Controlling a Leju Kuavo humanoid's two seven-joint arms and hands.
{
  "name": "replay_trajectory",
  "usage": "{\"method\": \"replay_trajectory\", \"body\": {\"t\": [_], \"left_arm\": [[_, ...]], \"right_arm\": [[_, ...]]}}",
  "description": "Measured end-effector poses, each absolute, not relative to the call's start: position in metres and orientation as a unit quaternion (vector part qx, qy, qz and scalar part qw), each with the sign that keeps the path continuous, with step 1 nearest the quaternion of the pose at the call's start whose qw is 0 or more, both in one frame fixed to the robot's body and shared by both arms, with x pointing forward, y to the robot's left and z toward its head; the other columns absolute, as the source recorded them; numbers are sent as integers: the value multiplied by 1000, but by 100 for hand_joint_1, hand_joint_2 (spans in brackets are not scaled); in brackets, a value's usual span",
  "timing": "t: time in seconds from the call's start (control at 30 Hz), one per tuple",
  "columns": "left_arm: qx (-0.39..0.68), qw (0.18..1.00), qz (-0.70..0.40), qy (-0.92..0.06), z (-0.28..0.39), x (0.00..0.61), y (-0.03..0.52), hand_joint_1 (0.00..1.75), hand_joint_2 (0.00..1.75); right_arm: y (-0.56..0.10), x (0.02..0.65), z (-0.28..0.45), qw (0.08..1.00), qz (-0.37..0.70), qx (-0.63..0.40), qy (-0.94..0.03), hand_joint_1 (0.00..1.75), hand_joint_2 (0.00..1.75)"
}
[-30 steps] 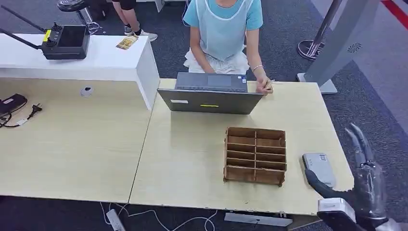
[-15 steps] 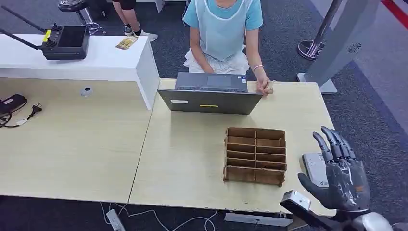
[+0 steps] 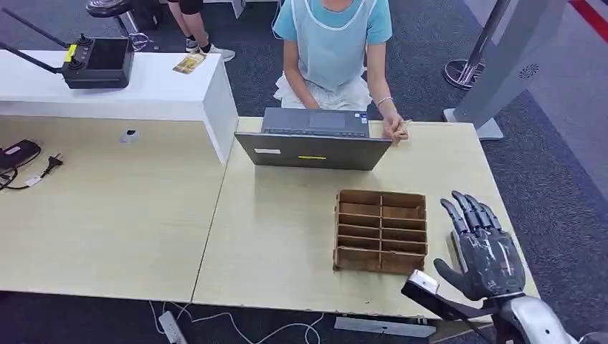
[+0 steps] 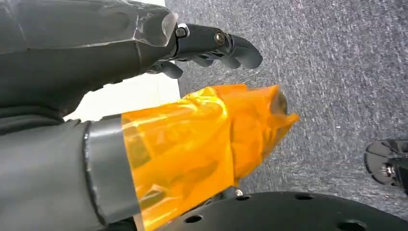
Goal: Pass the card to the sensor for recognition and then transmit it.
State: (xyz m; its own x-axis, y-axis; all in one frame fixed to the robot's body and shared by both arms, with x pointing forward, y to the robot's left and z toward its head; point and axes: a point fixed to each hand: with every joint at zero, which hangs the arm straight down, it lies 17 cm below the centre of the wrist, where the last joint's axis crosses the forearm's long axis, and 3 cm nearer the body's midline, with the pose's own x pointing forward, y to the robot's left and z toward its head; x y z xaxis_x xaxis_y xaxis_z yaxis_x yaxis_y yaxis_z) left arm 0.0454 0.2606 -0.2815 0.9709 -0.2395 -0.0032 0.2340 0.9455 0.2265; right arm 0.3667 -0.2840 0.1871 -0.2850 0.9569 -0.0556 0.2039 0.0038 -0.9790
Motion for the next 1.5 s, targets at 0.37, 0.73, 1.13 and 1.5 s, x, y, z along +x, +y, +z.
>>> {"method": "replay_trajectory", "body": {"t": [0.37, 0.73, 1.13, 1.5], "left_arm": [[111, 987, -118, -12, -282, 45, 260, 0, 0], [110, 988, -110, -10, -282, 44, 260, 0, 0], [109, 988, -111, -15, -282, 46, 262, 0, 0], [111, 987, -113, -15, -282, 46, 264, 0, 0]], "right_arm": [[-279, 370, 166, 382, 546, -449, -596, 24, 175], [-272, 371, 156, 386, 557, -437, -592, 49, 175], [-254, 360, 134, 422, 580, -343, -607, 17, 175], [-258, 366, 127, 415, 590, -360, -591, 31, 175]]}}
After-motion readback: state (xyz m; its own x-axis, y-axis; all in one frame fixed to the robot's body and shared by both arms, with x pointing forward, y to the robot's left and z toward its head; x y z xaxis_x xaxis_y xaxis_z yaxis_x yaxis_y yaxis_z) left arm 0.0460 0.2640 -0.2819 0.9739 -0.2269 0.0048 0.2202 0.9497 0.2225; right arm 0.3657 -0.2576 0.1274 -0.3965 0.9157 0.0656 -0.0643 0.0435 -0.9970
